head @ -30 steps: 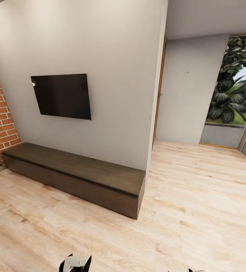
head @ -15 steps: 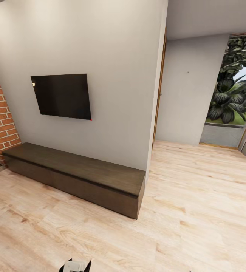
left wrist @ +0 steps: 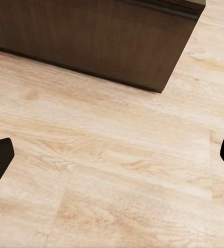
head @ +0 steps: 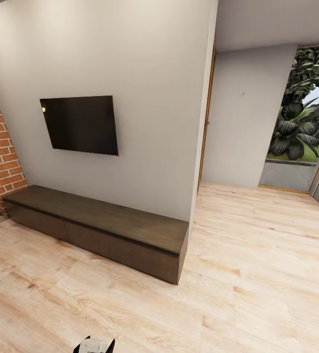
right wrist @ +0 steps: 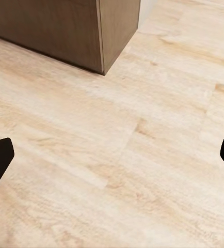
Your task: Put the three can of soda from the living room inside the tash can in the kitchen.
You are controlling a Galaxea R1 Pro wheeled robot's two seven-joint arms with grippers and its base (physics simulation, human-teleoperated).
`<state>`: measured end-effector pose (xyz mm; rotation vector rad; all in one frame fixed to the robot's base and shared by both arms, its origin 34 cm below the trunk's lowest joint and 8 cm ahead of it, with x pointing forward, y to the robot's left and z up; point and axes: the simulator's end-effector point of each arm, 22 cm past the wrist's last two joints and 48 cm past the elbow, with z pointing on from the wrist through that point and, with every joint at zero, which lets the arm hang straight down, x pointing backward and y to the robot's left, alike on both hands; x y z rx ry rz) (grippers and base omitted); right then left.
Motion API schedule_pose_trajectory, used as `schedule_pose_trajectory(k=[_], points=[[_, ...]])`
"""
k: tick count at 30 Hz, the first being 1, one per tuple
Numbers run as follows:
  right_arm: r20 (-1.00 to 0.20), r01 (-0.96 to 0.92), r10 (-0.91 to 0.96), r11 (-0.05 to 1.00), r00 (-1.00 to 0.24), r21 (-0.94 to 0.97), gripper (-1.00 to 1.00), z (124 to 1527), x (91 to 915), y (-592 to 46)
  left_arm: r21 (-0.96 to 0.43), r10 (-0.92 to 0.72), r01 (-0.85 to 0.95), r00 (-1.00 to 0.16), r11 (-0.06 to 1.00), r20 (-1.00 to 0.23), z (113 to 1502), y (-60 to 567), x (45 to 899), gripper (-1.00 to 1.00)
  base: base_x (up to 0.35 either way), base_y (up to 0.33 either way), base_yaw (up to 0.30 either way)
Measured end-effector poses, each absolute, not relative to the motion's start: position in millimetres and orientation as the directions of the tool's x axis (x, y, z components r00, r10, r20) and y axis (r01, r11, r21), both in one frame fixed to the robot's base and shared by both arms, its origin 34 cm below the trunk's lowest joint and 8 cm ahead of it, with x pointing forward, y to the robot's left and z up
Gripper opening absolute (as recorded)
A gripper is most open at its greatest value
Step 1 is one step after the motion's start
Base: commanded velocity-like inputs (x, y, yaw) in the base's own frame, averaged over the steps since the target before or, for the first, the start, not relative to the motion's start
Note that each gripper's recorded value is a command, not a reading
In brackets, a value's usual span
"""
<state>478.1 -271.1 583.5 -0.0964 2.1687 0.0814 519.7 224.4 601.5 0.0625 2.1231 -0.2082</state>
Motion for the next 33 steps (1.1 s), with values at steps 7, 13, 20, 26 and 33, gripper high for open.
schedule_pose_trajectory(k=[7,13,20,26,33], points=[[-0.826,-0.100,-0.036,0.995,-0.563,0.026,1.00,583.5,478.2,-268.7,-0.127,-0.039,0.124,-0.547,0.984,-0.836,595.9,224.2,514.5,1.00,0.000,0.000,0.000],[-0.833,-0.106,-0.035,0.994,-0.552,0.028,1.00,586.4,480.6,-264.3,-0.133,-0.040,0.115,-0.590,0.984,-0.806,578.0,225.5,496.9,1.00,0.000,0.000,0.000],[-0.844,-0.107,-0.035,0.994,-0.535,0.026,1.00,591.1,484.5,-263.1,-0.133,-0.039,0.114,-0.599,0.984,-0.800,574.4,225.6,493.3,1.00,0.000,0.000,0.000],[-0.847,-0.107,-0.036,0.994,-0.531,0.025,1.00,592.5,485.8,-262.8,-0.134,-0.039,0.114,-0.601,0.985,-0.799,573.9,225.6,492.8,1.00,0.000,0.000,0.001],[-0.845,-0.104,-0.034,0.994,-0.533,0.025,1.00,591.5,485.2,-261.4,-0.134,-0.039,0.114,-0.603,0.984,-0.797,572.7,225.6,491.8,1.00,0.000,0.000,0.058]])
